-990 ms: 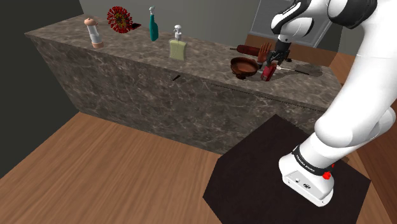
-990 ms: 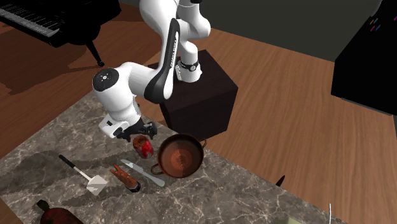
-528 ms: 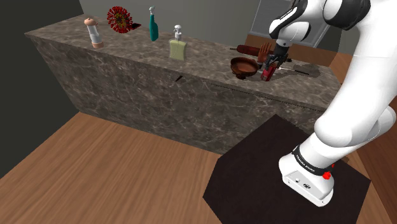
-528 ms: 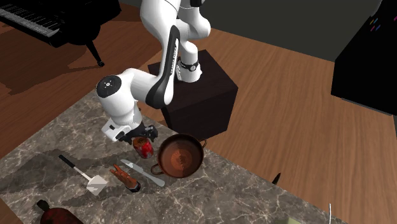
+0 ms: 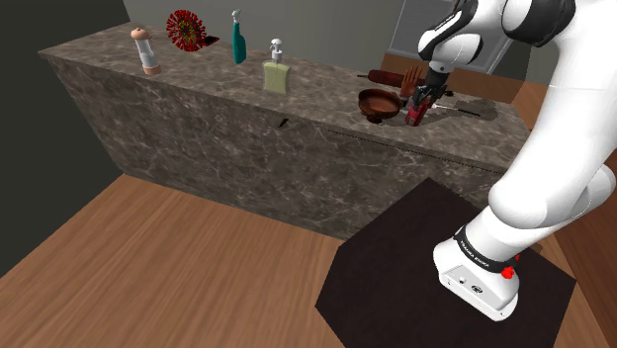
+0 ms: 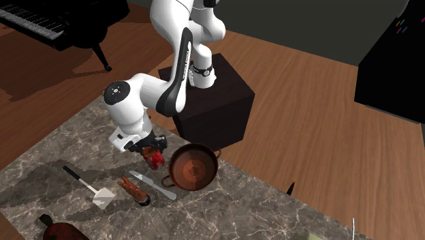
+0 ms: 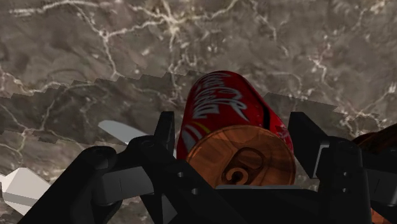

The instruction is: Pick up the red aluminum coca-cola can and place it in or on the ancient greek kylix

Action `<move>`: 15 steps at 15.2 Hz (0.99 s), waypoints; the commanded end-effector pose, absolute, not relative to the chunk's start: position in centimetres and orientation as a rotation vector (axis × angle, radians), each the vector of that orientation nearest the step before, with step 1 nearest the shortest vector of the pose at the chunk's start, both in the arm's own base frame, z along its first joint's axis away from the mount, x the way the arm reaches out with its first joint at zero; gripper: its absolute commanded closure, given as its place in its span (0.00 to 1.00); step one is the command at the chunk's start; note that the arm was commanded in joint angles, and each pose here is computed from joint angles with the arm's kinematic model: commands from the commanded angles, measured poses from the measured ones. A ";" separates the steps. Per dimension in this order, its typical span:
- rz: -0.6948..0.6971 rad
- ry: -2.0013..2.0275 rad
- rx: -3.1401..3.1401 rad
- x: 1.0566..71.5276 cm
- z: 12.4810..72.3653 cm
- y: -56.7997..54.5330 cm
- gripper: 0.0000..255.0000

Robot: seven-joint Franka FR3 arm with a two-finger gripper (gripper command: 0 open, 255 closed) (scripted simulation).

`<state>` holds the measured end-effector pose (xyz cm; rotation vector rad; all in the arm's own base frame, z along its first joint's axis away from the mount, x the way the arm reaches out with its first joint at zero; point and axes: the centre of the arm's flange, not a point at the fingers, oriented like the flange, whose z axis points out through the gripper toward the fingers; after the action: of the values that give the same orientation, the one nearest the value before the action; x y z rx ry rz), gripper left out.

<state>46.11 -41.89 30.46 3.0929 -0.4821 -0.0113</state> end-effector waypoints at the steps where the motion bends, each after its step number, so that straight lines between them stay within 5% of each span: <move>1: -0.011 -0.482 3.093 46.1 30.5 -41.9 1.00; 15: -0.011 -0.482 3.093 46.1 35.2 -41.9 1.00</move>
<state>45.99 -41.86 34.75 3.0928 -0.4821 -0.0108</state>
